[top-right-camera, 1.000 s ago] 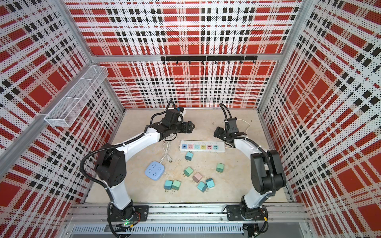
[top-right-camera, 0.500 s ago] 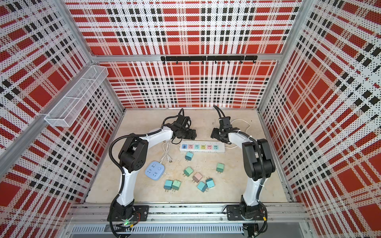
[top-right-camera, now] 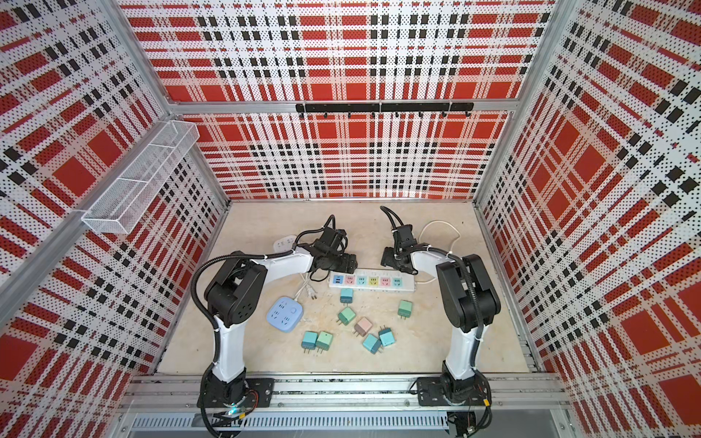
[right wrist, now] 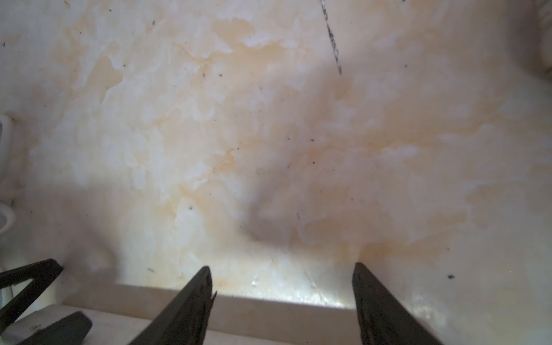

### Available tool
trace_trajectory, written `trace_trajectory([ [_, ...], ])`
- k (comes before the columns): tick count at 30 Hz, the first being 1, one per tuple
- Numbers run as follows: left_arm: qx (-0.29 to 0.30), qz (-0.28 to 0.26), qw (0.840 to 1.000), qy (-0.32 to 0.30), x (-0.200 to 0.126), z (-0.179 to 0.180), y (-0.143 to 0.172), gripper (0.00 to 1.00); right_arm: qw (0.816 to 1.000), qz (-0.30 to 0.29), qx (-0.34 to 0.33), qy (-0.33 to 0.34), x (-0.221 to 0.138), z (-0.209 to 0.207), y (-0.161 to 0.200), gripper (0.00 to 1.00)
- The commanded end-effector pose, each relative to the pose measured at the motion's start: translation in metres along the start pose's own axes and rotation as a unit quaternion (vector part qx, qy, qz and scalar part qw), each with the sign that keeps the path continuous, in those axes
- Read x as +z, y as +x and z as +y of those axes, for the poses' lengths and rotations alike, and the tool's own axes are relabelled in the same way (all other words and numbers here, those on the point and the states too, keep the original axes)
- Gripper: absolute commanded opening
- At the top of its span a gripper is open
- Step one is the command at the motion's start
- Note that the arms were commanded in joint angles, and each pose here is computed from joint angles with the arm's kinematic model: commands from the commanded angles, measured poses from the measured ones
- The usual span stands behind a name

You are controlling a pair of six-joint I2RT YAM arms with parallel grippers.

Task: Insert plugs into power strip
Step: Move the socket at the center of the table.

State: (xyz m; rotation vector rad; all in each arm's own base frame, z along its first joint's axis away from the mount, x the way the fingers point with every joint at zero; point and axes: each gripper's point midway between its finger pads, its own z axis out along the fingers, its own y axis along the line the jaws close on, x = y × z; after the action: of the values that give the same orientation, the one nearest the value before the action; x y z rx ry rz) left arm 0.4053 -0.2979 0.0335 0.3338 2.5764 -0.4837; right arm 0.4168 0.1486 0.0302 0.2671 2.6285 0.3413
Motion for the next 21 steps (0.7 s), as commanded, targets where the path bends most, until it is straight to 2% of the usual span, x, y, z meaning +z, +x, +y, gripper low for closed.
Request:
trace_trajectory([
  [1,-0.012,-0.023,1.000,0.007,-0.014,-0.004,0.002,0.85,1.000,-0.006,0.001,0.008,-0.011,0.000,0.012,0.74],
  [8,-0.024,-0.040,0.999,0.014,-0.035,-0.006,0.017,0.84,0.999,-0.039,0.009,0.010,-0.034,-0.007,0.020,0.75],
  [13,-0.026,-0.064,0.997,0.024,-0.062,-0.012,0.013,0.85,0.997,-0.073,0.008,0.012,-0.072,-0.007,0.009,0.77],
  [17,-0.020,-0.115,0.993,0.029,-0.109,-0.016,0.003,0.86,0.993,-0.112,0.007,0.032,-0.118,-0.019,0.014,0.78],
  [21,-0.009,-0.186,0.982,0.022,-0.170,-0.012,0.009,0.88,0.990,-0.136,0.007,0.032,-0.151,-0.030,0.042,0.79],
])
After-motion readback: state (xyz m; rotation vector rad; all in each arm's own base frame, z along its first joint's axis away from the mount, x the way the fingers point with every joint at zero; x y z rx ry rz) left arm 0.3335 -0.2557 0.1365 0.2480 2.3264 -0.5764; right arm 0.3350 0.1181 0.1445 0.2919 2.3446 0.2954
